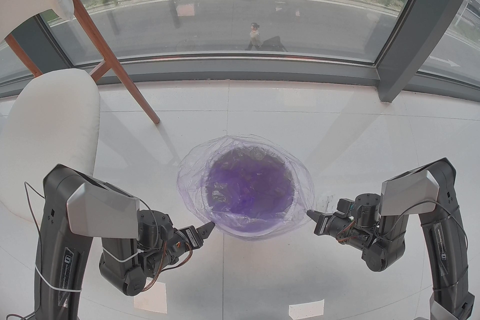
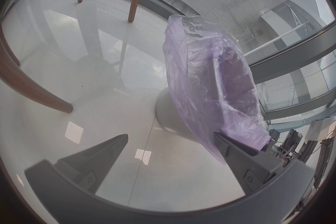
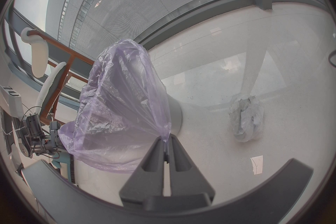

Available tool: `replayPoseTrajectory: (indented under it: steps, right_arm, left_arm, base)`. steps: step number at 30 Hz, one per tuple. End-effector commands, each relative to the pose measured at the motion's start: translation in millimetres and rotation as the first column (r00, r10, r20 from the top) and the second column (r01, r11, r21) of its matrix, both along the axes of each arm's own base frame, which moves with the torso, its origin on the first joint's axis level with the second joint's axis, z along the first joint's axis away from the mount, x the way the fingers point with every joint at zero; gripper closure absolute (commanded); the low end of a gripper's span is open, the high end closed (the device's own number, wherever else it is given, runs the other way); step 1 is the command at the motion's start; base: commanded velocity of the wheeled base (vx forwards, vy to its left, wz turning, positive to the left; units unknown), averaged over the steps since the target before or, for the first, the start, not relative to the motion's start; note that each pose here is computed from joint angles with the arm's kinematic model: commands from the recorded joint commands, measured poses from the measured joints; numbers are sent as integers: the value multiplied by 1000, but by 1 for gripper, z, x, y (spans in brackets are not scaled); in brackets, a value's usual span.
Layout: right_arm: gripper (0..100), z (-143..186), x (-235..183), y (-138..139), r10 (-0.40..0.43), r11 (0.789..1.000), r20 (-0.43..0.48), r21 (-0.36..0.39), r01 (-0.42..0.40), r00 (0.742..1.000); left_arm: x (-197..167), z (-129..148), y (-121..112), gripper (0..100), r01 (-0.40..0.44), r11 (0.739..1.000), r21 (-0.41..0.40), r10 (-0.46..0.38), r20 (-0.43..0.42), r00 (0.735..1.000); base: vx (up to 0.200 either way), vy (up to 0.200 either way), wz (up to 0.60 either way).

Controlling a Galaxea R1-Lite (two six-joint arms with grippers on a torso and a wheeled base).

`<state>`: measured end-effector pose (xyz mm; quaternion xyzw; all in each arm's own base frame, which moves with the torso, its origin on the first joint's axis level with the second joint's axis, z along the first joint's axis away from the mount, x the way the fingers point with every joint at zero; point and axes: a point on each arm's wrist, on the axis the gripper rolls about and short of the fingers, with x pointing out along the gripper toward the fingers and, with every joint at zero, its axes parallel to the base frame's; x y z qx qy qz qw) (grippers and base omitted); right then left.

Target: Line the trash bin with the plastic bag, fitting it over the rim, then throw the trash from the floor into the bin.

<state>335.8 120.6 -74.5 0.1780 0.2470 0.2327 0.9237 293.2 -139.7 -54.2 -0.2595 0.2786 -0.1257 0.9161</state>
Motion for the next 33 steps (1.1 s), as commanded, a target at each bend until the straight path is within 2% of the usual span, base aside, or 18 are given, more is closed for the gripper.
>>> replayPoseTrajectory:
  steps: [1, 8, 24, 33]
  right_arm:
    - [100, 1, 0, 0, 1, 1000, 11, 4, -1, 1000]
    - [100, 1, 0, 2, 4, 1000, 9, 3, -4, 1000]
    - [100, -1, -2, 2, -13, 1000, 5, -7, 13, 1000]
    - [100, -5, -3, 4, -40, 999, -1, -23, 40, 999]
  left_arm:
    - [3, -2, 1, 0, -8, 1000, -1, 8, 3, 1000]
    - [2, -13, -3, 0, 6, 1000, 10, -6, -18, 1000]
    - [21, -32, -5, 0, -18, 1000, 11, 18, 3, 1000]
    - [29, -37, -9, 0, -23, 995, 101, 29, -58, 998]
  base:
    - [0, 0, 0]
    - [0, 0, 0]
    - [0, 0, 0]
    - [0, 0, 0]
